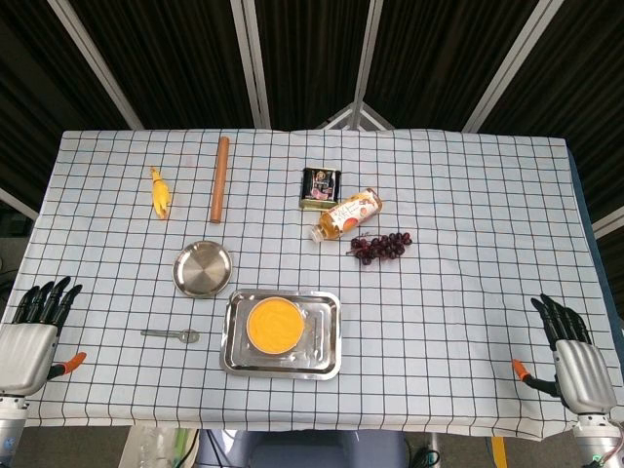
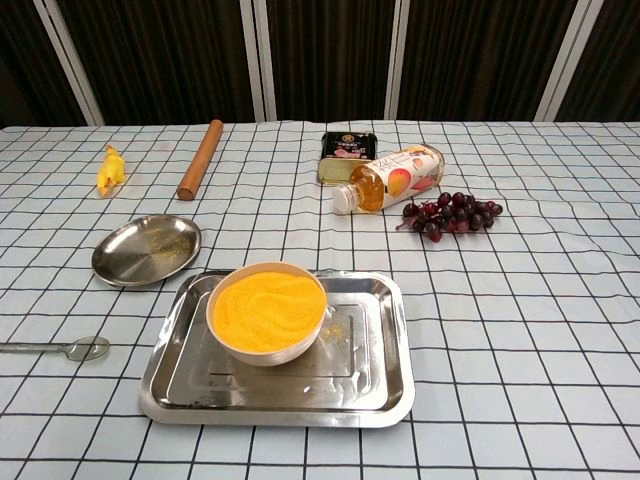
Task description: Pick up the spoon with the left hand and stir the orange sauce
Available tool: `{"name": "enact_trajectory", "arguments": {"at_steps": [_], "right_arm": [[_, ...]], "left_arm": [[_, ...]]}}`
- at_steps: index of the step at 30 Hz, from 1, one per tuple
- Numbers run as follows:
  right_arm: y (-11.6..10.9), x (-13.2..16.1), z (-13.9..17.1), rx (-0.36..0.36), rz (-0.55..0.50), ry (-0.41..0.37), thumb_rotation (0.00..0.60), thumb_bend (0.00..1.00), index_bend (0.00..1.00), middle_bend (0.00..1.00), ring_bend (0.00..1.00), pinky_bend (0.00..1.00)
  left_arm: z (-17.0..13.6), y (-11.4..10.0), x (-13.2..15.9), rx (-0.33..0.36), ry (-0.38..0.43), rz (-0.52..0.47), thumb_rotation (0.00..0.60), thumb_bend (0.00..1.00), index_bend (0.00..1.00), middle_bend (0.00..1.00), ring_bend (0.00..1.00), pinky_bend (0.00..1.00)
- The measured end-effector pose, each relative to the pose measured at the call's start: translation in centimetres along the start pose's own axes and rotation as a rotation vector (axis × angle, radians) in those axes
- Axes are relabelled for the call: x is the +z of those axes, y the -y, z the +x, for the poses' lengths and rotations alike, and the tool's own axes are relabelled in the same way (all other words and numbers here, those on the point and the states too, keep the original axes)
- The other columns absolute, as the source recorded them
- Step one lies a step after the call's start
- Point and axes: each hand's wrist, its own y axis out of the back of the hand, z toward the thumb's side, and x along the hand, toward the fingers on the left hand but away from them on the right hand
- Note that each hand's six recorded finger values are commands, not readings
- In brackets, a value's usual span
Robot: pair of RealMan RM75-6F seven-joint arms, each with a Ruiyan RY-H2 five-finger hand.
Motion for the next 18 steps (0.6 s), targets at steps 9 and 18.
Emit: {"name": "enact_trajectory", "arguments": {"at_steps": [9, 18], "right_arm": [[0.02, 0.03, 0.08, 0.002, 0.001, -0.002, 0.600, 0.32, 0.00, 0.00, 0.00, 0.00], [0.28, 0.12, -0.02, 0.009, 0.003, 0.000, 0.600, 0.32, 0.00, 0.00, 0.00, 0.00]], "left_arm": [[-0.09, -0.17, 0.00, 0.007, 0.000, -0.004, 0.600, 0.05, 0.00, 0.00, 0.00, 0.00], [0.03, 0.02, 0.03, -0.008, 0.002, -0.013, 0.600, 0.05, 0.00, 0.00, 0.00, 0.00]]}}
